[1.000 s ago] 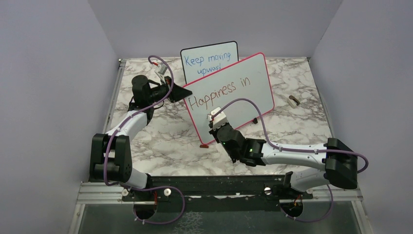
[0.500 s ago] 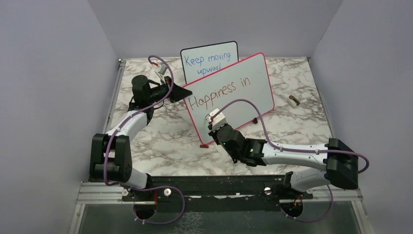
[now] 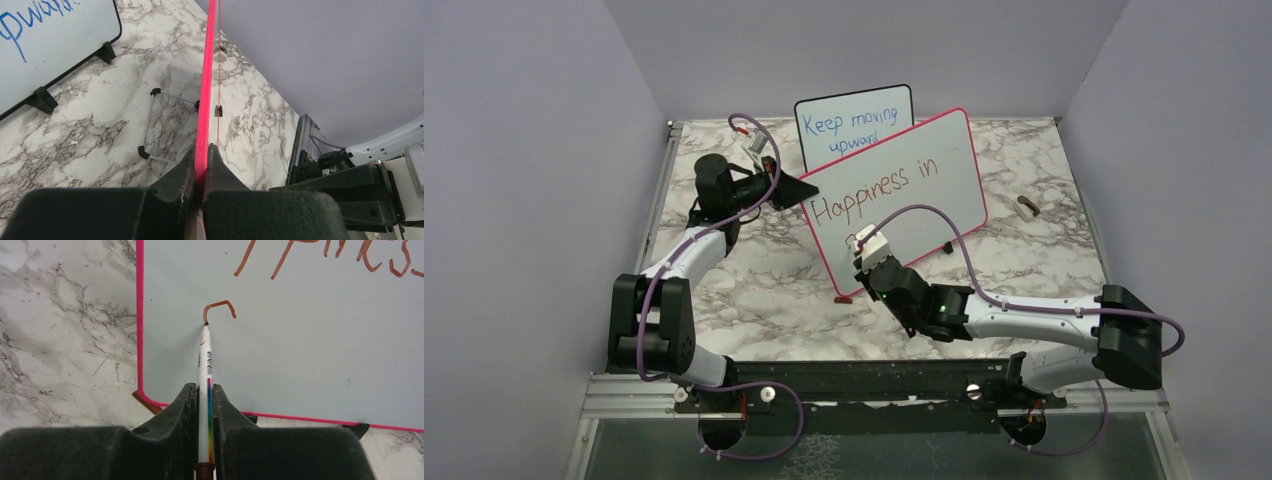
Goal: Write a sentence on the whiteboard
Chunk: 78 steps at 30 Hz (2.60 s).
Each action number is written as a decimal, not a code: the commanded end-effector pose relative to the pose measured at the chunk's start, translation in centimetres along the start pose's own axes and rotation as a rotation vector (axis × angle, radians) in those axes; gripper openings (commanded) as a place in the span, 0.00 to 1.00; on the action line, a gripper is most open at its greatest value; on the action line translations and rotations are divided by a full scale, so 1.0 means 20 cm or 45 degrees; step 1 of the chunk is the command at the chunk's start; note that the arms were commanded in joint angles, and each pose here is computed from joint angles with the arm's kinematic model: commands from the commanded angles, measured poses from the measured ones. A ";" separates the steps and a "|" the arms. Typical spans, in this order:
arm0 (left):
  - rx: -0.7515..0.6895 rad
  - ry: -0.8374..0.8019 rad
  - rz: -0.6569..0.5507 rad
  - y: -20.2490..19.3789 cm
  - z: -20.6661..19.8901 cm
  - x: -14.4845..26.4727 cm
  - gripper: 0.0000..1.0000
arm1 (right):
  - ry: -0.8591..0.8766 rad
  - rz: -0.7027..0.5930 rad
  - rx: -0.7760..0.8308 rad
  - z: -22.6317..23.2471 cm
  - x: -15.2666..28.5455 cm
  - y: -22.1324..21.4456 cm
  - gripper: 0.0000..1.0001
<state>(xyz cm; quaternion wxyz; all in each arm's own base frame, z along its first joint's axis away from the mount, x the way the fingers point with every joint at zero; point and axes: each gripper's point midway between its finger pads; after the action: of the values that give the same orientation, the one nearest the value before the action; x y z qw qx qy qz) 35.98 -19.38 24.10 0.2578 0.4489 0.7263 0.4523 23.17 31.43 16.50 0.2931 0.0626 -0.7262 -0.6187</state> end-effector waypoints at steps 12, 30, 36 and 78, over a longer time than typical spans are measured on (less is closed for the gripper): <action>0.043 0.061 0.056 -0.10 0.08 -0.01 0.00 | -0.114 0.029 -0.023 -0.10 0.04 -0.05 0.01; 0.043 0.061 0.057 -0.10 0.07 -0.01 0.00 | 0.038 0.090 -0.030 0.01 0.04 -0.08 0.01; 0.044 0.059 0.056 -0.10 0.07 -0.01 0.00 | 0.081 0.060 -0.052 0.06 0.03 -0.04 0.01; 0.048 0.056 0.064 -0.11 0.07 -0.02 0.00 | -0.111 -0.092 -0.159 -0.16 0.00 0.11 0.01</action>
<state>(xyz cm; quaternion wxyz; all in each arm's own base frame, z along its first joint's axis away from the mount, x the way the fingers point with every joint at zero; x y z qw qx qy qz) 35.97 -19.39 24.10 0.2577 0.4492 0.7263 0.4520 24.49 29.02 18.18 0.2602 0.0404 -0.7031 -0.6605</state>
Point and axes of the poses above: each gripper's point midway between its finger pads, its own x axis back along the fingers, its own z axis along the line the jaws close on, y = z × x, and after that the axes turned 8 degrees about -x, right-handed
